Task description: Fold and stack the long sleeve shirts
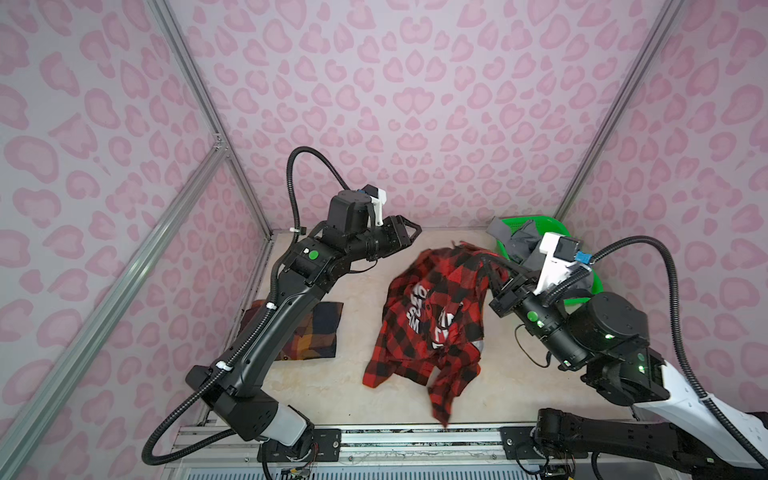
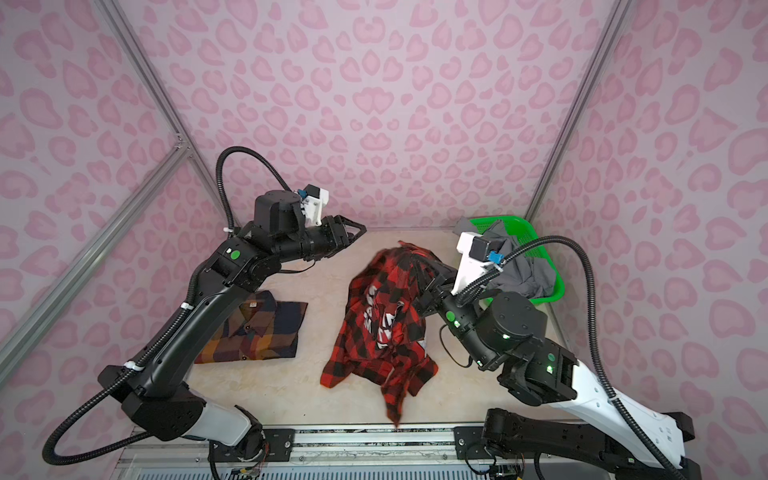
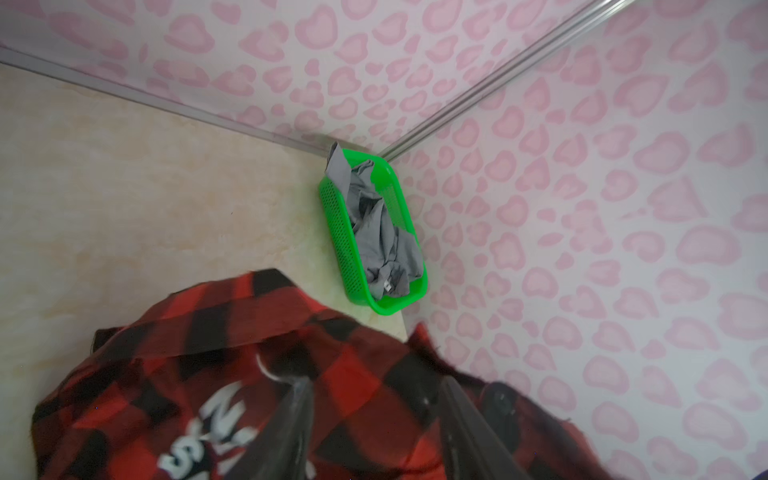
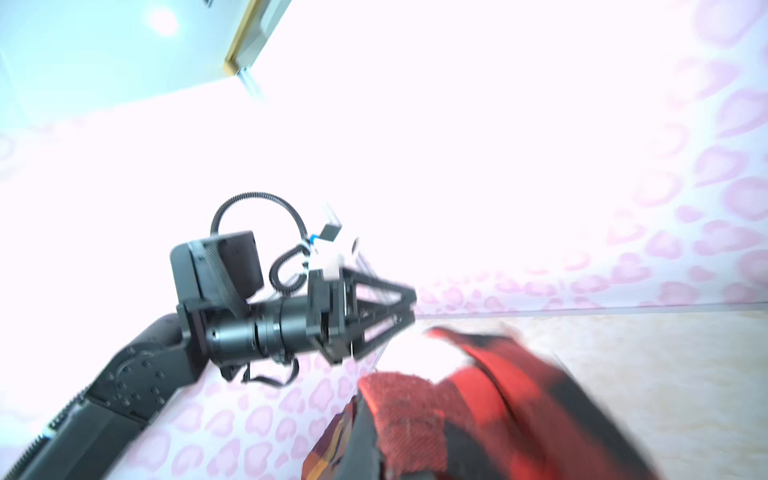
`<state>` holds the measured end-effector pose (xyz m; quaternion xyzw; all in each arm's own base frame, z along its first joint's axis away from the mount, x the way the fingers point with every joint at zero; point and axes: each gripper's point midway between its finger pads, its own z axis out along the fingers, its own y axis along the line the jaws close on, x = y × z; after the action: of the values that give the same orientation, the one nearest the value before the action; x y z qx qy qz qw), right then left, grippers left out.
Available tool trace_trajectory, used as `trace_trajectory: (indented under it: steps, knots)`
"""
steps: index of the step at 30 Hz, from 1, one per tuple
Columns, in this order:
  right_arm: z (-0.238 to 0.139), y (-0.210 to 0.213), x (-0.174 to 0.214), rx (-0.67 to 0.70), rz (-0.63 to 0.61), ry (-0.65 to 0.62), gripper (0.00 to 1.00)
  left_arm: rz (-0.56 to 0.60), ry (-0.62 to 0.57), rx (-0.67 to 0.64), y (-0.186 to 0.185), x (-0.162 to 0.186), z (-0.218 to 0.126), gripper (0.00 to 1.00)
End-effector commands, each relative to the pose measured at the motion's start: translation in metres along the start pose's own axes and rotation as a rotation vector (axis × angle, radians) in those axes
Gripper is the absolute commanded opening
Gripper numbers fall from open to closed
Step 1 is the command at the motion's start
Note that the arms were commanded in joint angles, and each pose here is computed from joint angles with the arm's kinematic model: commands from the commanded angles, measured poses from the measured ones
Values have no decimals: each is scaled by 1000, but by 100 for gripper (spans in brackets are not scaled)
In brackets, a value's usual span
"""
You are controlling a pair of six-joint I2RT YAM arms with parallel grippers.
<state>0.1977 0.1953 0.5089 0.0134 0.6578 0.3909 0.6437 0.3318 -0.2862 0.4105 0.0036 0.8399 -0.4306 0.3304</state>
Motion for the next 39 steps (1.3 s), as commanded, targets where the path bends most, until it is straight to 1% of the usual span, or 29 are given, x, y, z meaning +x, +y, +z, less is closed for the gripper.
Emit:
trace_trajectory:
  steps: [1, 3, 5, 8, 11, 12, 13, 15, 17, 20, 23, 26, 29, 31, 34, 36, 37, 39]
  knots:
    - [-8, -16, -36, 136, -24, -75, 0, 133, 113, -41, 10, 27, -14, 72]
    - [-10, -15, -58, 177, -15, -114, 0, 174, 113, -25, 10, 36, -27, 73]
    - [-8, -17, -71, 232, -13, -140, 0, 207, 138, 6, 7, 60, -35, 75]
    - [-1, -15, -86, 309, -30, -174, 0, 315, 177, 53, -5, 104, -48, 75]
    - [5, -9, -100, 354, -41, -202, 0, 406, 180, 121, -14, 143, -64, 75]
    - [7, -5, -107, 366, -46, -218, 0, 418, 153, 173, -21, 150, -71, 76]
    - [10, -1, -113, 374, -60, -231, 0, 426, 164, 209, -16, 168, -68, 76]
    - [13, 3, -122, 407, -92, -247, 0, 451, 158, 264, -17, 189, -68, 76]
    - [18, 10, -130, 425, -125, -254, 0, 506, 180, 313, -22, 211, -65, 77]
    - [22, 19, -142, 462, -182, -262, 0, 621, 219, 321, -35, 243, -53, 78]
    - [23, 27, -153, 531, -251, -280, 0, 729, 243, 282, -44, 270, -35, 79]
    - [18, 37, -160, 584, -301, -288, 0, 796, 234, 204, -48, 286, -11, 82]
    - [10, 49, -164, 586, -293, -282, 0, 833, 180, 115, -47, 290, 15, 84]
    - [7, 56, -165, 581, -291, -275, 0, 816, 120, 75, -45, 286, 29, 85]
    - [4, 61, -166, 580, -284, -258, 0, 770, 11, 32, -43, 276, 44, 91]
    - [2, 65, -165, 561, -274, -251, 0, 735, -57, 8, -38, 270, 51, 98]
    - [0, 66, -165, 552, -262, -249, 0, 726, -79, -3, -35, 269, 55, 99]
    - [-3, 66, -167, 541, -246, -247, 0, 703, -121, -76, -18, 265, 60, 97]
